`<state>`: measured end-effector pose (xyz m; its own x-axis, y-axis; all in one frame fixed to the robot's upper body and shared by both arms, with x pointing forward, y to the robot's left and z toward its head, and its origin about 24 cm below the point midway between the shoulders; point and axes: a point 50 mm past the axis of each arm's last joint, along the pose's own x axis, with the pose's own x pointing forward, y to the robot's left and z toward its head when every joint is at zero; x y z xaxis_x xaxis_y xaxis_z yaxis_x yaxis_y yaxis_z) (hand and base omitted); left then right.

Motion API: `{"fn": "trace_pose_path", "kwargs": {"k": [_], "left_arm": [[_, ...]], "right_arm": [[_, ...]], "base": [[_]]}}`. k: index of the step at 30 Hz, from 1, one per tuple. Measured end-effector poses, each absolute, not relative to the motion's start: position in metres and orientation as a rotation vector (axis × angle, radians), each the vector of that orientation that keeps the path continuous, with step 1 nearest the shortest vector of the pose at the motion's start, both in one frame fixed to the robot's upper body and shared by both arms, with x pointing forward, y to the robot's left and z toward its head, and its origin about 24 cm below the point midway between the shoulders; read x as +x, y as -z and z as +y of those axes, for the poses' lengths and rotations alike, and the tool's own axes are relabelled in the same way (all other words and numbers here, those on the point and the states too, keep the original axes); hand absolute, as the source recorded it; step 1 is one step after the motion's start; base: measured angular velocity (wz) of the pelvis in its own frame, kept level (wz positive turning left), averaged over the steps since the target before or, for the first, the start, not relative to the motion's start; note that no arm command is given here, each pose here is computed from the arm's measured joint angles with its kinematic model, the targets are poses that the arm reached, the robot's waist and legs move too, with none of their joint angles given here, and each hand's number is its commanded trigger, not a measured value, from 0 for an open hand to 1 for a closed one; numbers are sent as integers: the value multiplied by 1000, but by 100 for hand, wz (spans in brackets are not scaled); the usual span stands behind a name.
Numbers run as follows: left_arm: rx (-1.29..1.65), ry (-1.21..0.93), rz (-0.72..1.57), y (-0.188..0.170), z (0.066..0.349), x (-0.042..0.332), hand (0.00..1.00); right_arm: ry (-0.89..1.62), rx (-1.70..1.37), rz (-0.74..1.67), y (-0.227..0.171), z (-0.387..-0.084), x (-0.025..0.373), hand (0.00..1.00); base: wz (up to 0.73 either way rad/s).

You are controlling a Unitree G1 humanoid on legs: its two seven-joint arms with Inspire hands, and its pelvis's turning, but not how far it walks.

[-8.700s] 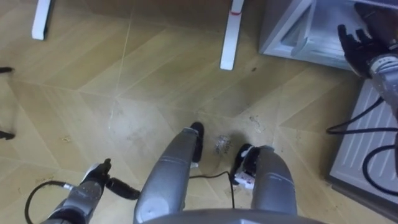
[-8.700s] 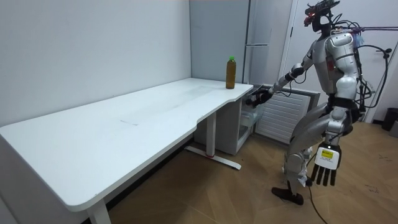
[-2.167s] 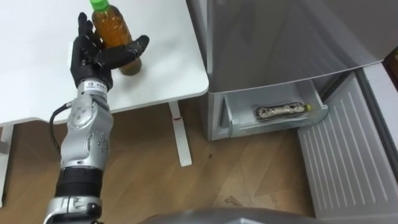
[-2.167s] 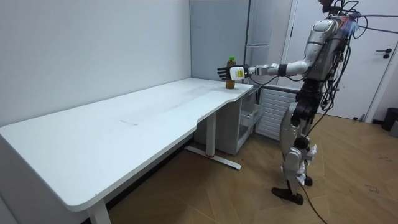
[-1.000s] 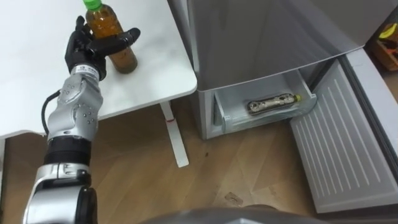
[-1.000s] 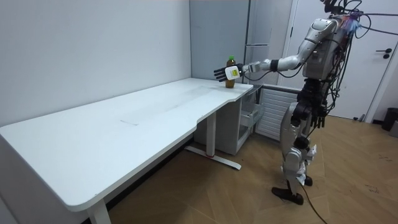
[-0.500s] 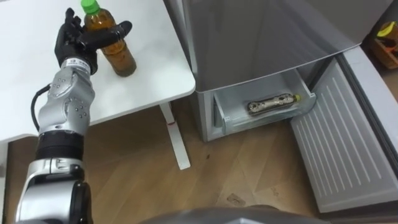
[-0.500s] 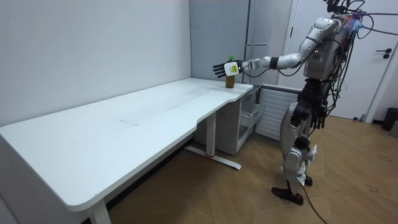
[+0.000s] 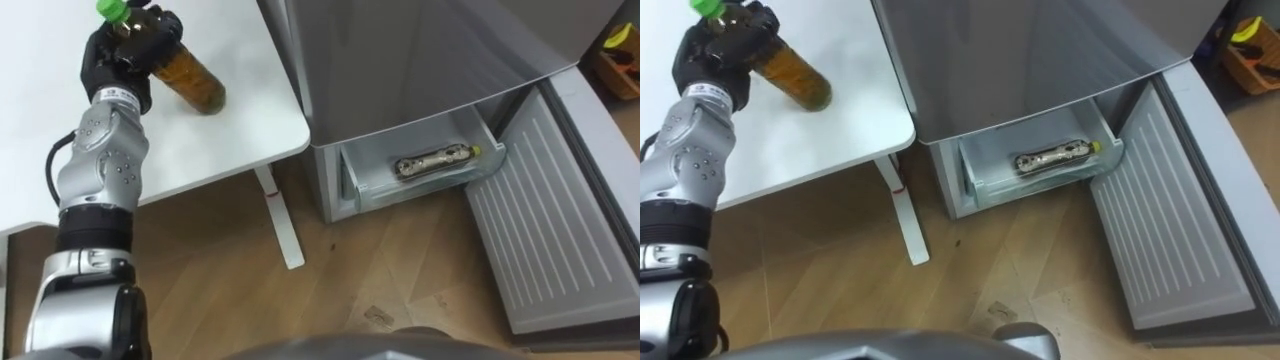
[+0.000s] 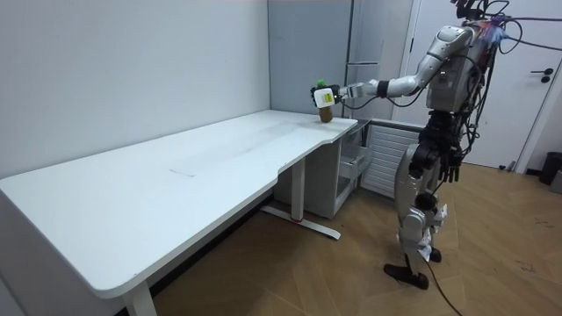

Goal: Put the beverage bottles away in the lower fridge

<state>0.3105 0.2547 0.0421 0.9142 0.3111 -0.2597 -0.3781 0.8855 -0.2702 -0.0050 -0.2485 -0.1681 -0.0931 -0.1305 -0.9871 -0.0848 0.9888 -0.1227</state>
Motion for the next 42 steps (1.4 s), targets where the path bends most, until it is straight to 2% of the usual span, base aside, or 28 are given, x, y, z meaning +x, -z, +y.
{"fn": "trace_pose_path", "kwargs": {"k": [27,35,42], "left_arm": [[-349,-333,267,-36,248,311,100],[-270,-325,160,-60,240,306,100],[-320,-273,65,-75,225,293,100]], "right_arm": [[47,-168,1637,168,-249,6,0],[76,-199,1548,167,-251,32,0],[144,-168,1557,167,-250,23,0]], "base": [[0],[4],[11]]}}
